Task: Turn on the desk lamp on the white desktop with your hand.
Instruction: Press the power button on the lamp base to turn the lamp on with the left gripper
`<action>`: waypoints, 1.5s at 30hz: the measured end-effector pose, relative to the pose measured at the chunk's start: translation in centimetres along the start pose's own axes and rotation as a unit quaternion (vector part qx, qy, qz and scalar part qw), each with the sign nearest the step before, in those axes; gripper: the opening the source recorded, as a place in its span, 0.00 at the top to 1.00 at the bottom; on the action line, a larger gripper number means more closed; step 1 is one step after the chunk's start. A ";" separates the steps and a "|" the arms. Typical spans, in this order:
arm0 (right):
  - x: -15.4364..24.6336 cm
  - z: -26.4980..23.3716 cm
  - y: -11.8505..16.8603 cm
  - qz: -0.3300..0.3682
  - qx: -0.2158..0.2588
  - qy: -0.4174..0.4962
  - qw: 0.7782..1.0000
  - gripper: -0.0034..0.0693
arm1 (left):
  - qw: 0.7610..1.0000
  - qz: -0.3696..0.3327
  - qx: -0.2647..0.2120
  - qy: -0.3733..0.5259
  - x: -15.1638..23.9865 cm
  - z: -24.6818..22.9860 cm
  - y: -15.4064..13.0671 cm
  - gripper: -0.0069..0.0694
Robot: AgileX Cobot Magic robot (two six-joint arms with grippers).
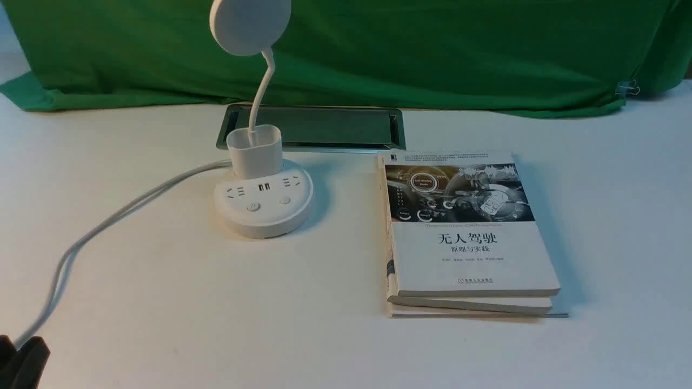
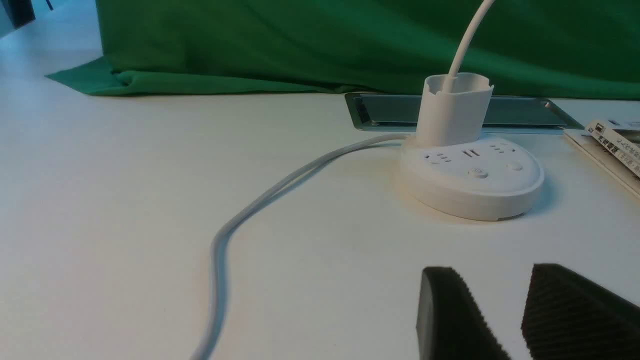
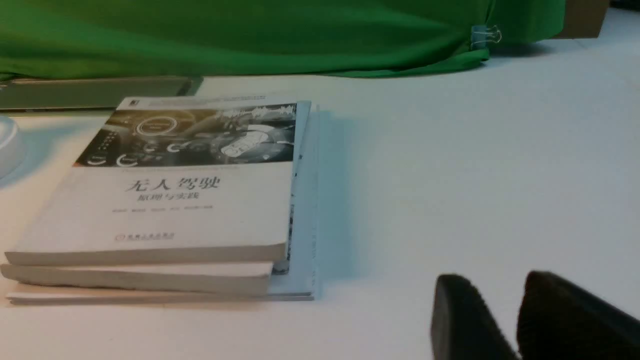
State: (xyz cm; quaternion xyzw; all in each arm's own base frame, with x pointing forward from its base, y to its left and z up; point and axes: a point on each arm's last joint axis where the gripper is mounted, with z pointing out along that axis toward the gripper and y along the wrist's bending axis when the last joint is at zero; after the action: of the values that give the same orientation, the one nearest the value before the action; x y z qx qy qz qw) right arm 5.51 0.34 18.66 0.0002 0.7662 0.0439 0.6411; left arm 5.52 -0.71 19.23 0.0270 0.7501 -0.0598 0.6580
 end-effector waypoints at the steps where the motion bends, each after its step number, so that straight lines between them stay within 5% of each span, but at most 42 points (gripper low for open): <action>1: 0.0 0.0 0.0 0.000 0.000 0.000 1.000 0.62 | 1.000 0.000 0.000 0.000 0.0 0.0 0.0 0.59; 28: 0.0 0.0 0.0 0.000 -0.001 0.000 1.000 0.62 | 1.000 0.003 -0.001 -0.001 0.0 0.0 0.0 0.59; 34: 0.0 0.0 0.0 0.000 -0.001 0.000 1.000 0.62 | 0.994 0.023 0.003 -0.110 -2.0 -0.2 -0.1 0.59; 39: 0.0 0.0 0.0 0.000 -0.001 0.000 1.000 0.62 | 0.953 0.061 0.020 -0.296 -5.1 -1.6 -0.7 0.59; 45: 0.0 0.0 0.0 0.000 -0.001 0.000 1.000 0.62 | 0.815 0.089 0.068 -0.568 -8.3 -6.0 -1.9 0.59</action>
State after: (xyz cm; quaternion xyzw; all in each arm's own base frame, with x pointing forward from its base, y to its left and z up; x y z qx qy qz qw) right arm 5.51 0.34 18.67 -0.0002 0.7659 0.0443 0.6414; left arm 0.53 -1.55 28.33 0.0992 0.2312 -0.0563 0.9662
